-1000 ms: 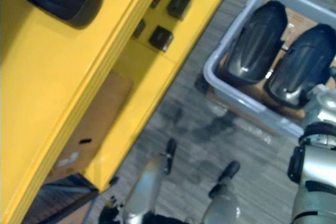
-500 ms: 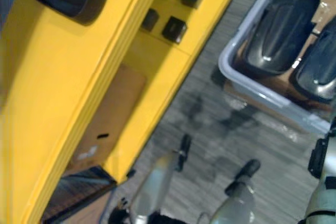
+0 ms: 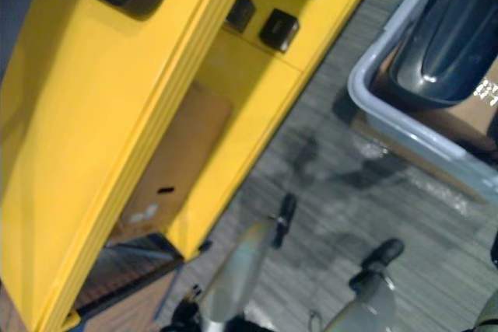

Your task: Walk over and take plastic housings, then place them on the shelf

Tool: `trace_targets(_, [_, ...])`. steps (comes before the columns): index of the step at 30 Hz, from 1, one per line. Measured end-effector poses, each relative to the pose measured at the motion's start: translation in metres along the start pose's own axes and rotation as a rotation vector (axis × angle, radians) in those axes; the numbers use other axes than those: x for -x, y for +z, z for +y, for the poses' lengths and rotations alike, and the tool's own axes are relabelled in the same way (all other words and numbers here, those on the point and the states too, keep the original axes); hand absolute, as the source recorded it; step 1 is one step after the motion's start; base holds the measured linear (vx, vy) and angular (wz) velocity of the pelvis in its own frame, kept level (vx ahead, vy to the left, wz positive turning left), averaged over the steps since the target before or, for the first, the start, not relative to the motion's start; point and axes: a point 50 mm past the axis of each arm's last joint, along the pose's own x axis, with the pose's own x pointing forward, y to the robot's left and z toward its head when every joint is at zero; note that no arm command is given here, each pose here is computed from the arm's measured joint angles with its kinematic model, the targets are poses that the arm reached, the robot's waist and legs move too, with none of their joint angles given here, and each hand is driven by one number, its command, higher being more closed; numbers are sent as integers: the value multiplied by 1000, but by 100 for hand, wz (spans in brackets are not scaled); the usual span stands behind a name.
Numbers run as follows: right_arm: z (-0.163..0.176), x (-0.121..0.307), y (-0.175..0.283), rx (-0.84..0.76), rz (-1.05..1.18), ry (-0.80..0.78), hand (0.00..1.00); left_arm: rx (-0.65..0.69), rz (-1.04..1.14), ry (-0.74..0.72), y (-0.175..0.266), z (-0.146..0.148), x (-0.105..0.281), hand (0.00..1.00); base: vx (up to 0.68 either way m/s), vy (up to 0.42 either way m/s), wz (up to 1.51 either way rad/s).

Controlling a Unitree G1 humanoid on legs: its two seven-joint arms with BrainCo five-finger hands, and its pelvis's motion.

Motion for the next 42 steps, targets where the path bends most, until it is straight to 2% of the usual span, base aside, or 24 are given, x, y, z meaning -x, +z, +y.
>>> trace_targets(8, [-7, -3, -6, 146, 16, -27, 100, -6, -45, -17, 5, -3, 0, 0, 9, -12, 2])
trace_targets(14, [4, 0, -7, 129, -82, -81, 100, 2, -103, -18, 16, -4, -1, 0, -3, -5, 1])
trace_targets(17, [16, 5, -4, 114, -146, -106, 100, 20, -163, -4, 28, -3, -1, 0, -8, 0, -6])
trace_targets(20, [43, 19, -3, 133, -251, -78, 100, 49, -209, 52, 40, 8, -1, 0, -17, -11, -6])
trace_targets(24, [68, 39, 6, 118, -412, -42, 100, 105, -404, 136, 83, 23, 3, 0, -9, -34, -7])
trace_targets(27, [83, 55, 9, 72, -495, -30, 100, 43, -514, 179, 110, 27, 10, 0, 46, -57, -1])
trace_targets(31, [100, 79, 0, 43, -592, 20, 100, 38, -668, 214, 148, 24, 26, 0, 85, -74, 3])
trace_targets(35, [117, 106, -15, 1, -647, 87, 100, -6, -719, 208, 160, 23, 39, 0, 45, -82, 0])
trace_targets(38, [119, 127, -23, -56, -693, 110, 100, -75, -732, 197, 164, 19, 48, 0, 24, -49, -3])
trace_targets(42, [114, 156, -39, -78, -801, 122, 100, -264, -897, 256, 186, 10, 72, 0, 22, -23, -6])
